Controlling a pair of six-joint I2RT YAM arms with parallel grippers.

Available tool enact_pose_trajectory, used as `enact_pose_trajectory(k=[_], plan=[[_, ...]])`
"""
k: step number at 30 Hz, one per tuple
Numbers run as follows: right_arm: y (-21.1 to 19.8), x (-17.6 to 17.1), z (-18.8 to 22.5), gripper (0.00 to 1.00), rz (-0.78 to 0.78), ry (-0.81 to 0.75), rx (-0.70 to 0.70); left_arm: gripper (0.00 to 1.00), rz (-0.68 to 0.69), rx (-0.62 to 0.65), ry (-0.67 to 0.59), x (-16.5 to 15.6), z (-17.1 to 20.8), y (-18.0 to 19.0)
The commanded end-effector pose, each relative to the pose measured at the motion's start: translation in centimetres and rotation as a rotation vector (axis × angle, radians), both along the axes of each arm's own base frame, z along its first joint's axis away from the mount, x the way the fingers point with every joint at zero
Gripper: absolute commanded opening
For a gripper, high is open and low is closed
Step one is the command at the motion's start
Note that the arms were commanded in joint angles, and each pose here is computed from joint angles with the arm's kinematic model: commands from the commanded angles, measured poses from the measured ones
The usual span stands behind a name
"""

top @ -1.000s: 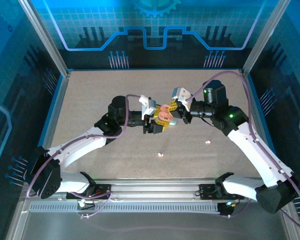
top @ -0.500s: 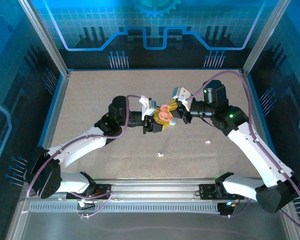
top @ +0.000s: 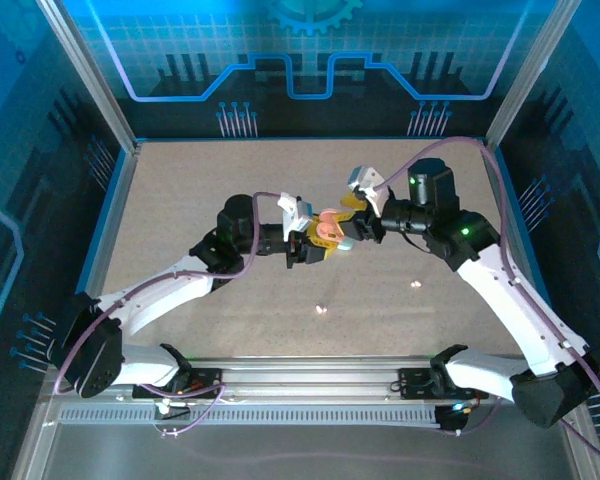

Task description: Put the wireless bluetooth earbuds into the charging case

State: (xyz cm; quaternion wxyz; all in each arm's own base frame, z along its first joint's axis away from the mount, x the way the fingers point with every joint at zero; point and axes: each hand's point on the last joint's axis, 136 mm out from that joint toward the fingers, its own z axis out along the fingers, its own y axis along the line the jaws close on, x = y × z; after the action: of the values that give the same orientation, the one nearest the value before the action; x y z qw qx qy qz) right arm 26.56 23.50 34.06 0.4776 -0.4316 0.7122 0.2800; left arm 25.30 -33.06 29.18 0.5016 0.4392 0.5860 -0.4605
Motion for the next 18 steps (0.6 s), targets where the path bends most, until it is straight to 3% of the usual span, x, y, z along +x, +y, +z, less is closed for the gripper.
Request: enact_pose_trajectory(k=[1,6,10,14,18], plan=[[-1.5,-0.5,3.8,0.48,-0.111,0.066,0.127,0.31,0.058,-0.033,-0.064,0.5,0.6,0.4],[-6.5,1.2,3.6,0.48,-0.447,0.229,0.243,0.31,0.132,-0.055,-0.08,1.4,0.2,1.2],[-12.2,2.2,-2.6,0.43,-0.797,0.494,0.297,0.31,0.193,-0.068,-0.09,1.9,-0.1,2.2],[-13.0,0.9,-9.9,0.38,-0.877,0.752,0.297,0.31,0.238,-0.085,-0.107,2.0,0.3,3.3],[-11.0,-0.6,-15.8,0.31,-0.824,0.934,0.2,0.31,0.28,-0.095,-0.131,1.9,0.8,4.3]])
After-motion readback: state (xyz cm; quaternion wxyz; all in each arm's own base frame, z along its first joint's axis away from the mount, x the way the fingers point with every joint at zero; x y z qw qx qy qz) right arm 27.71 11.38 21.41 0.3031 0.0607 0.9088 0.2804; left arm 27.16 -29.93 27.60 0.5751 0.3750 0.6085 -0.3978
